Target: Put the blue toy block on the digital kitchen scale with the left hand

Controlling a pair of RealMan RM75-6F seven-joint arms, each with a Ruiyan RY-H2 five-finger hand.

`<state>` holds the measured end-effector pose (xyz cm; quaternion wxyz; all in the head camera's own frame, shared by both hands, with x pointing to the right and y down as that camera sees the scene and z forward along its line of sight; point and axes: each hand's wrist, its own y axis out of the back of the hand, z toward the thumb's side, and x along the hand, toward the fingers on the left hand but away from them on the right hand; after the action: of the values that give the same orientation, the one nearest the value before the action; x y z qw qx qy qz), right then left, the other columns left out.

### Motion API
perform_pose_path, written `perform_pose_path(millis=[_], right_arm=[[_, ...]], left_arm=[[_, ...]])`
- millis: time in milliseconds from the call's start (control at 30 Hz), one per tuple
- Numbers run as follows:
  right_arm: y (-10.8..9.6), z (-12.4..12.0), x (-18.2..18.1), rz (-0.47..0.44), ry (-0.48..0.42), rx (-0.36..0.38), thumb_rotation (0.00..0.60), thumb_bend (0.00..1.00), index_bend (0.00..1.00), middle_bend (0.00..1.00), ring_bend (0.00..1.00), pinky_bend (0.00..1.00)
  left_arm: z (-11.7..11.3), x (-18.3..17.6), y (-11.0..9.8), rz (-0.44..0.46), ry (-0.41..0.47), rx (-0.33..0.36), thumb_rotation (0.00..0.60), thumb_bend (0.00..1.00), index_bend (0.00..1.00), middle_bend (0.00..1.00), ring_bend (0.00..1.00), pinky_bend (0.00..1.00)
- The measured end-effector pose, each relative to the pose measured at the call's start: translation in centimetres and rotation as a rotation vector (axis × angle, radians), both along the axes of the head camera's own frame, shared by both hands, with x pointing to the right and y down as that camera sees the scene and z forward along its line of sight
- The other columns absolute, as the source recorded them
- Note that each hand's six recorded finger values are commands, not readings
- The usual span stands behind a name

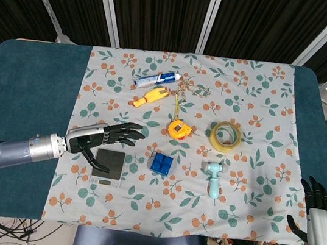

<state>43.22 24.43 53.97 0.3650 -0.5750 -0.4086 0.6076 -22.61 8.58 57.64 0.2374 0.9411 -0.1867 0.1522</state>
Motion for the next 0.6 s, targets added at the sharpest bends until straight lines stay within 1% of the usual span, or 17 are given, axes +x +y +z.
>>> perform_pose_path(millis=[133, 300, 433, 600], right_arm=[[0.00, 0.07, -0.08, -0.004, -0.001, -0.002, 0.600, 0.20, 0.00, 0.00, 0.05, 0.18], [-0.04, 0.07, -0.18, -0.007, -0.003, -0.001, 0.600, 0.20, 0.00, 0.00, 0.05, 0.18], [-0.03, 0.13, -0.21, -0.010, -0.002, -0.003, 0.600, 0.20, 0.00, 0.00, 0.05, 0.18], [-0.06, 0.09, 0.03, -0.001, -0.002, -0.003, 0.600, 0.20, 0.00, 0.00, 0.05, 0.18]], left_arm=[[-0.01, 0.18, 0.06, 0.008, -0.005, 0.003, 0.600, 0.01, 0.03, 0.07, 0.03, 0.10], [0.14, 0.62, 0.57, 0.039, -0.015, 0.010, 0.600, 0.01, 0.03, 0.07, 0.03, 0.10], [0.43, 0.74, 0.82, 0.058, -0.036, 0.027, 0.600, 0.01, 0.03, 0.07, 0.03, 0.10], [0.47, 0.74, 0.49, 0.035, -0.042, 0.033, 0.600, 0.01, 0.03, 0.07, 0.03, 0.10]])
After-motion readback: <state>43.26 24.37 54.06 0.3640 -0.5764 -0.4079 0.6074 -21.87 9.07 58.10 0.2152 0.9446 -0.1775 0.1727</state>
